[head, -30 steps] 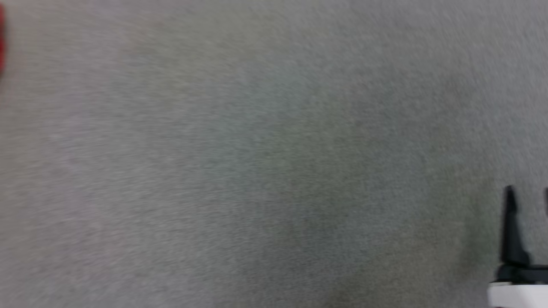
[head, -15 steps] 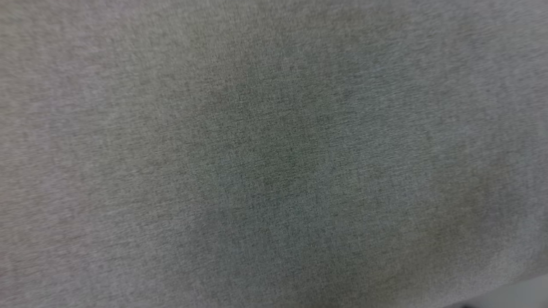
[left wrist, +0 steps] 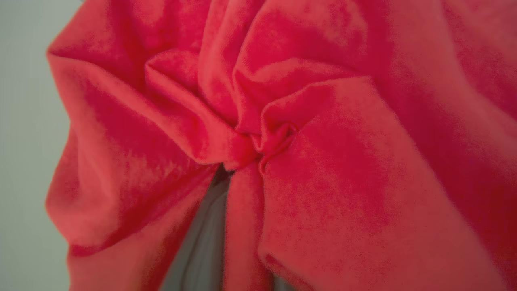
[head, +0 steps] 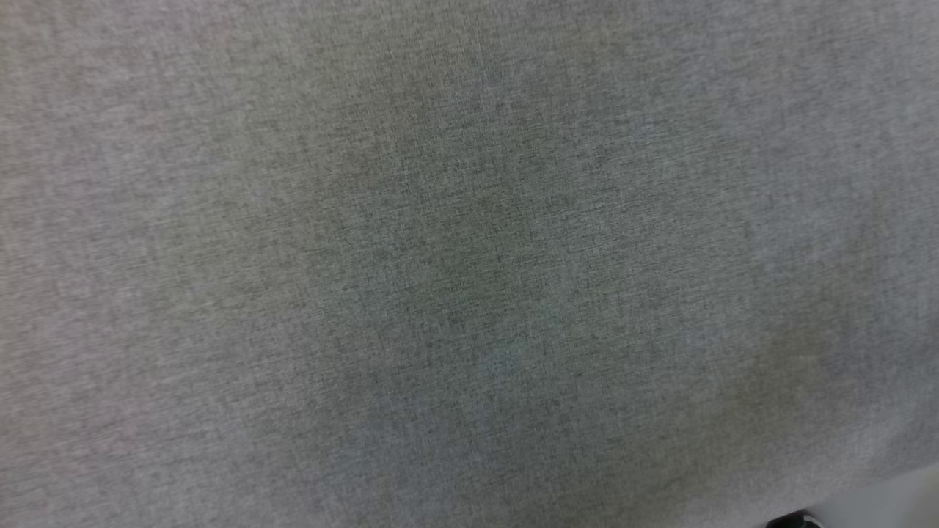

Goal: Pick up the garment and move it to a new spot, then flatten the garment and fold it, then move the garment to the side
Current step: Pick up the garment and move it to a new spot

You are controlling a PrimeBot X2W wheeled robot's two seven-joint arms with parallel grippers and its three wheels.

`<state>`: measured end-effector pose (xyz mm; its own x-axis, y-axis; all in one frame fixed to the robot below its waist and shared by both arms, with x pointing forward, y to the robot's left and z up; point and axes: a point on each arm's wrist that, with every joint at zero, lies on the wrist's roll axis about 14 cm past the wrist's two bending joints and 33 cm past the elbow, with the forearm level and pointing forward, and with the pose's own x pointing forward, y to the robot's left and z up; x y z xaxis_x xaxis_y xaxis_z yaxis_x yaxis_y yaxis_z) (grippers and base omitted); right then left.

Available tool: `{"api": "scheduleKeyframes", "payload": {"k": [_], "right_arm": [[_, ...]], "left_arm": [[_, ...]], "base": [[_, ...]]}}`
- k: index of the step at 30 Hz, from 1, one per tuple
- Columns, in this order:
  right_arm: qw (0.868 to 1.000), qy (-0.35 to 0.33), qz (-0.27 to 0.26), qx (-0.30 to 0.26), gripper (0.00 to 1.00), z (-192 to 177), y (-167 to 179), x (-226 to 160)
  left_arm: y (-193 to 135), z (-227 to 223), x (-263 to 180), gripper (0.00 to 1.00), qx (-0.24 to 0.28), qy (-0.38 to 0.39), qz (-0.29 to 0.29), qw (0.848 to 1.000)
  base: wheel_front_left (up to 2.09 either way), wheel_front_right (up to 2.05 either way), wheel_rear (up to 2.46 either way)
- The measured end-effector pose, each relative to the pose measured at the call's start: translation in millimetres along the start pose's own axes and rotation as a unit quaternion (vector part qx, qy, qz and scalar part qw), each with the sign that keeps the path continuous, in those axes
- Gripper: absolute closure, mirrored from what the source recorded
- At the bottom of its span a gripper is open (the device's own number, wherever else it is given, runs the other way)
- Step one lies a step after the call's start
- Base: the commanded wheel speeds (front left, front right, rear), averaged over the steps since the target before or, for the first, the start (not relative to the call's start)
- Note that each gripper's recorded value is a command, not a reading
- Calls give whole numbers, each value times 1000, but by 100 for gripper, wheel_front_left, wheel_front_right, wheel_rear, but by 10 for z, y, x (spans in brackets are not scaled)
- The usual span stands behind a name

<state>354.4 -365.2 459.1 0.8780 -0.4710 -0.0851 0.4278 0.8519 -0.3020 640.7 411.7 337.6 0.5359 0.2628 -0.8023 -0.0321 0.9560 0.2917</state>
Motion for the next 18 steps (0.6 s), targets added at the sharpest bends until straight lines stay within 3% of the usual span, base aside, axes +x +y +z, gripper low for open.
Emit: {"api": "scheduleKeyframes", "payload": {"k": [5,8,12,18], "right_arm": [[999,-31,18,2,0,186,95,1],[997,-27,71,-5,0,181,420,-93],[996,-36,78,12,0,251,424,-190],[995,-50,77,49,0,349,336,-384]], "left_arm": [[-76,185,-288,100,35,-24,-18,999],[-106,378,-580,100,64,-54,-27,996],[49,766,-1167,100,78,-112,-20,990],[-259,1170,-2115,100,147,-189,-58,969]], "base": [[0,0,0],[0,0,0],[0,0,0],[0,0,0]]}}
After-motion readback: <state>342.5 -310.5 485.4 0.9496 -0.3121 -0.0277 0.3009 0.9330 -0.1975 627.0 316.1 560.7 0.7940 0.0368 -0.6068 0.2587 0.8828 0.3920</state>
